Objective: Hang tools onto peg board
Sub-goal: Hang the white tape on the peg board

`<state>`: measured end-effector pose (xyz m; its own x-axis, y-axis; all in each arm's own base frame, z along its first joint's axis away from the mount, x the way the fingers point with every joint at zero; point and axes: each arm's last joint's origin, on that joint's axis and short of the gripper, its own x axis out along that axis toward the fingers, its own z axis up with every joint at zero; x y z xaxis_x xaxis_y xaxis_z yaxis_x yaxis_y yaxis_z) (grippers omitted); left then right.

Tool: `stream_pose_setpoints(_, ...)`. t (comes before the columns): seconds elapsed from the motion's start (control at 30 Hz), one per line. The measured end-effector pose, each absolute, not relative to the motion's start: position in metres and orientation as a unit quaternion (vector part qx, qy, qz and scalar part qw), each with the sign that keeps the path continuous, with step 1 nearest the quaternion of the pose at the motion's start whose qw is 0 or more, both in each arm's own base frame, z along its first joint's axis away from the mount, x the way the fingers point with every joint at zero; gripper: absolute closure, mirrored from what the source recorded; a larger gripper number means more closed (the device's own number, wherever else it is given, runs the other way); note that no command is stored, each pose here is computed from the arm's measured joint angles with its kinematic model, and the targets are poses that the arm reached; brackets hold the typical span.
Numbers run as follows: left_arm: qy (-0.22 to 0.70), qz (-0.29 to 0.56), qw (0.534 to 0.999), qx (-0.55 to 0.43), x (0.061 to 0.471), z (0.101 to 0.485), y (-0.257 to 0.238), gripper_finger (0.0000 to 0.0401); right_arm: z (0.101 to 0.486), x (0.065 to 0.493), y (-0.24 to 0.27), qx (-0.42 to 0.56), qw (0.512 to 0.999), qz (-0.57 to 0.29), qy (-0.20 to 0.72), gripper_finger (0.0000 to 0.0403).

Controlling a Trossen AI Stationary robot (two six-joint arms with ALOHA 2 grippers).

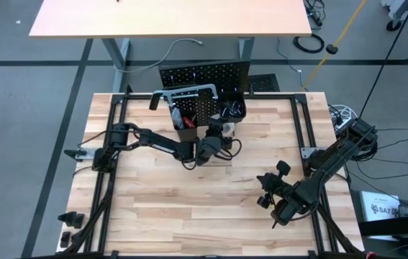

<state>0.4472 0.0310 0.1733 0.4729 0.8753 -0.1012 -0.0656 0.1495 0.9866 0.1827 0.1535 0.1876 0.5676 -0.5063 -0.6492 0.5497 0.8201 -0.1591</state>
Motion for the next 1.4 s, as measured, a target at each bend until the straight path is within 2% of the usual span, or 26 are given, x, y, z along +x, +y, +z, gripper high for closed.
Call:
stream_pose_setpoints(0.77, 0.364, 0.370, 0.673, 0.527, 0.447, 0.174, 0.037, 0.0281, 0.188, 0.183, 0.154, 0.033, 0.886, -0.297, 0.355, 0.0403)
stream_pose_setpoints(1.07, 0.344, 0.390, 0.685, 0.510, 0.455, 0.190, 0.037, 0.0280, 0.188, 0.183, 0.154, 0.033, 0.886, -0.297, 0.355, 0.0403)
stream_pose_setpoints(1.4, 0.393, 0.353, 0.669, 0.524, 0.452, 0.178, 0.041, 0.0280, 0.188, 0.184, 0.155, 0.037, 0.887, -0.296, 0.354, 0.0403)
